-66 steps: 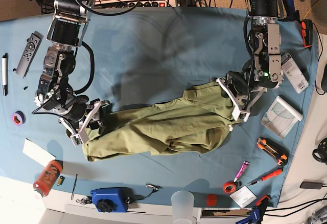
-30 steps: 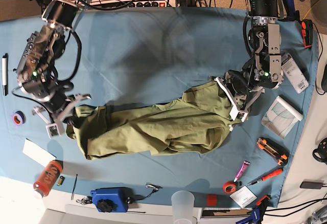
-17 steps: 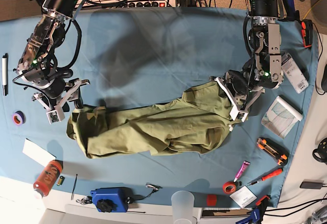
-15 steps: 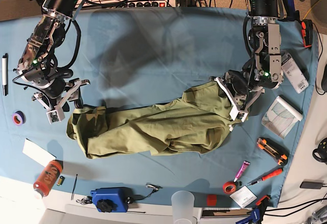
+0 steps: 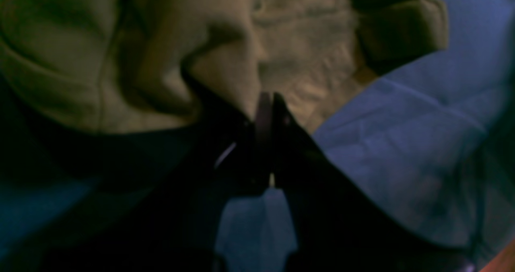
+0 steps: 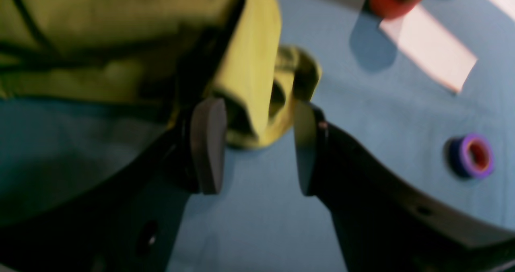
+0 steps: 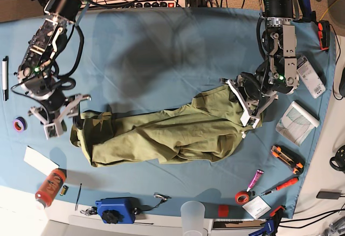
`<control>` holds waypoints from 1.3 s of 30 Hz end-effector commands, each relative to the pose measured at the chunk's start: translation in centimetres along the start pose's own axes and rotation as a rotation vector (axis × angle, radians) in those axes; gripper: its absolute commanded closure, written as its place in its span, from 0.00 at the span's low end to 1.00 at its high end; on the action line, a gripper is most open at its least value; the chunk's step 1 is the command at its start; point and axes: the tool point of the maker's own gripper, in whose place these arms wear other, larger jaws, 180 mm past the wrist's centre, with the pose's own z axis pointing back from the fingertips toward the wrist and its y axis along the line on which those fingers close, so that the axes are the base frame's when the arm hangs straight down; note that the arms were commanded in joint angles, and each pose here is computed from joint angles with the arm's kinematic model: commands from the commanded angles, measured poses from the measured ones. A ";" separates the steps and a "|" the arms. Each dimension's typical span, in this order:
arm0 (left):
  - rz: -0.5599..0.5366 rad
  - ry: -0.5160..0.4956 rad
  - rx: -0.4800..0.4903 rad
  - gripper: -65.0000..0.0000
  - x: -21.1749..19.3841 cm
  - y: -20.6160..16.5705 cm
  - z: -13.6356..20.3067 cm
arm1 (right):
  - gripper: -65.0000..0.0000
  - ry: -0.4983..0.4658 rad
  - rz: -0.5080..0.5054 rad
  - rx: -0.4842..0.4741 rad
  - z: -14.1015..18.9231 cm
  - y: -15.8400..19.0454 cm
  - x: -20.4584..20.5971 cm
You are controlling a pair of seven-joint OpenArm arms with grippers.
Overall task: Layout the t-shirt on the table in an organized manner, then fold the t-shirt properly
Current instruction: 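Grasp the shirt hem with the right gripper beside the left gripper, then lift the shirt high with both grippers, stretching it between them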
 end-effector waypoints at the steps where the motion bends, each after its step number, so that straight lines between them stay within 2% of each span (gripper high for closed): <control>1: -0.014 -0.054 -0.006 1.00 1.8 -0.1 0.5 | 0.57 -0.077 0.016 -0.016 0.3 -0.8 2.6; 5: -0.014 -0.053 -0.006 1.00 1.8 -0.1 0.5 | 0.57 -0.059 0.017 0.034 -1.5 0.3 2.9; 9: -0.014 -0.052 -0.005 1.00 1.8 -0.1 0.5 | 0.57 0.050 0.007 0.043 -4.5 1.0 0.8; 14: -0.013 -0.044 -0.006 1.00 1.6 -0.1 0.5 | 0.58 0.113 -0.009 0.060 -6.4 1.7 -0.5; 15: -0.013 -0.043 -0.005 1.00 1.5 -0.1 0.5 | 0.61 0.122 -0.018 0.052 -6.4 1.5 -0.7; 16: -0.013 -0.044 -0.006 1.00 1.5 -0.1 0.5 | 0.71 0.138 -0.031 0.036 -6.4 1.2 -1.0; 18: -0.013 -0.044 -0.005 1.00 1.6 -0.1 0.5 | 0.98 0.186 -0.069 -0.023 -6.2 0.1 -1.6; 20: -0.013 -0.043 -0.005 1.00 1.6 -0.1 0.5 | 1.00 0.206 -0.049 -0.066 -5.9 -1.0 -1.8; 25: -0.010 -0.044 -0.013 1.00 2.1 -0.2 1.5 | 1.00 0.126 0.024 -0.144 -3.9 -4.2 1.3; 28: -0.030 -0.077 -0.016 1.00 3.3 -0.5 3.1 | 1.00 0.044 0.053 -0.158 -1.9 -5.3 4.4; 32: -0.045 -0.149 0.026 1.00 4.7 0.0 5.6 | 1.00 -0.019 0.086 -0.173 0.6 -5.7 7.1; 35: -0.024 -0.199 0.057 1.00 4.4 0.7 7.6 | 1.00 -0.070 0.060 -0.205 2.1 -6.7 8.1; 39: 0.002 -0.279 0.052 1.00 3.6 1.0 10.8 | 1.00 -0.167 -0.046 -0.202 4.0 -8.5 9.0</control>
